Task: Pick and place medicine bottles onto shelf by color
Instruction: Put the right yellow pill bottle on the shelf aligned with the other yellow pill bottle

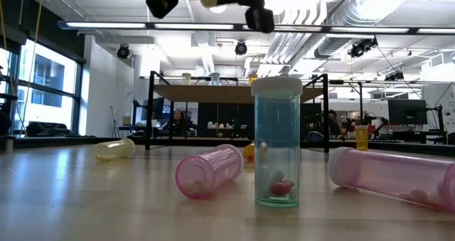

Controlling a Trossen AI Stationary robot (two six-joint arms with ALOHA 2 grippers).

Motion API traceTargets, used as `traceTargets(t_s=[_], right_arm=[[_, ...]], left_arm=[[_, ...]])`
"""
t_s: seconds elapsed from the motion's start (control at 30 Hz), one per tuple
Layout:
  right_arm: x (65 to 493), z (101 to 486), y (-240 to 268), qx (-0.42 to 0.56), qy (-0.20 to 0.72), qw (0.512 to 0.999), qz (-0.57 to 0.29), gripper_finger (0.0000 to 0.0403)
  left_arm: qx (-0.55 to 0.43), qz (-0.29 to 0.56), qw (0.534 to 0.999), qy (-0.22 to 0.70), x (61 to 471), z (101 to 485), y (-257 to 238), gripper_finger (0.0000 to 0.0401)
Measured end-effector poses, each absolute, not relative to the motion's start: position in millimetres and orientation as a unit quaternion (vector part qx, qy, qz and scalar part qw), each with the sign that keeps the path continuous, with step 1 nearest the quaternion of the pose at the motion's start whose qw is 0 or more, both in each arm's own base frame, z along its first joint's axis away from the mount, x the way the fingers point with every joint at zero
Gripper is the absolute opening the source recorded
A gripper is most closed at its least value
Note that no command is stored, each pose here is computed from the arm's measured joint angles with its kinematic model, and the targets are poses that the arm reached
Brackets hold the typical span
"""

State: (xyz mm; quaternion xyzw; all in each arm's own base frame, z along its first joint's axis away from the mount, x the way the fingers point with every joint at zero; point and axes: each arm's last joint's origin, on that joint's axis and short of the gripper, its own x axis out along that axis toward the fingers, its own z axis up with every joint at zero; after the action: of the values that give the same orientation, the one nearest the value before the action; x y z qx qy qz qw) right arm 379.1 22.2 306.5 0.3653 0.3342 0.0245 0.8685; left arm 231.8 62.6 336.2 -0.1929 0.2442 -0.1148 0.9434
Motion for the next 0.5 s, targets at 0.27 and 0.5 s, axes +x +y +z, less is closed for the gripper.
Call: traceTargets(t_s=[0.27, 0.5], right_arm=[[395, 275, 23, 0.363, 0.381, 0.849, 0.05, 0.0067], [400, 264, 24, 0.365, 0.393, 0.842, 0.057, 0.0067]], left_arm=[[-0.204, -0.129, 0.928, 0.282, 253, 317, 59, 0.0179], [-0.216, -0.125, 0.917, 0.31, 265, 302, 63, 0.0179]])
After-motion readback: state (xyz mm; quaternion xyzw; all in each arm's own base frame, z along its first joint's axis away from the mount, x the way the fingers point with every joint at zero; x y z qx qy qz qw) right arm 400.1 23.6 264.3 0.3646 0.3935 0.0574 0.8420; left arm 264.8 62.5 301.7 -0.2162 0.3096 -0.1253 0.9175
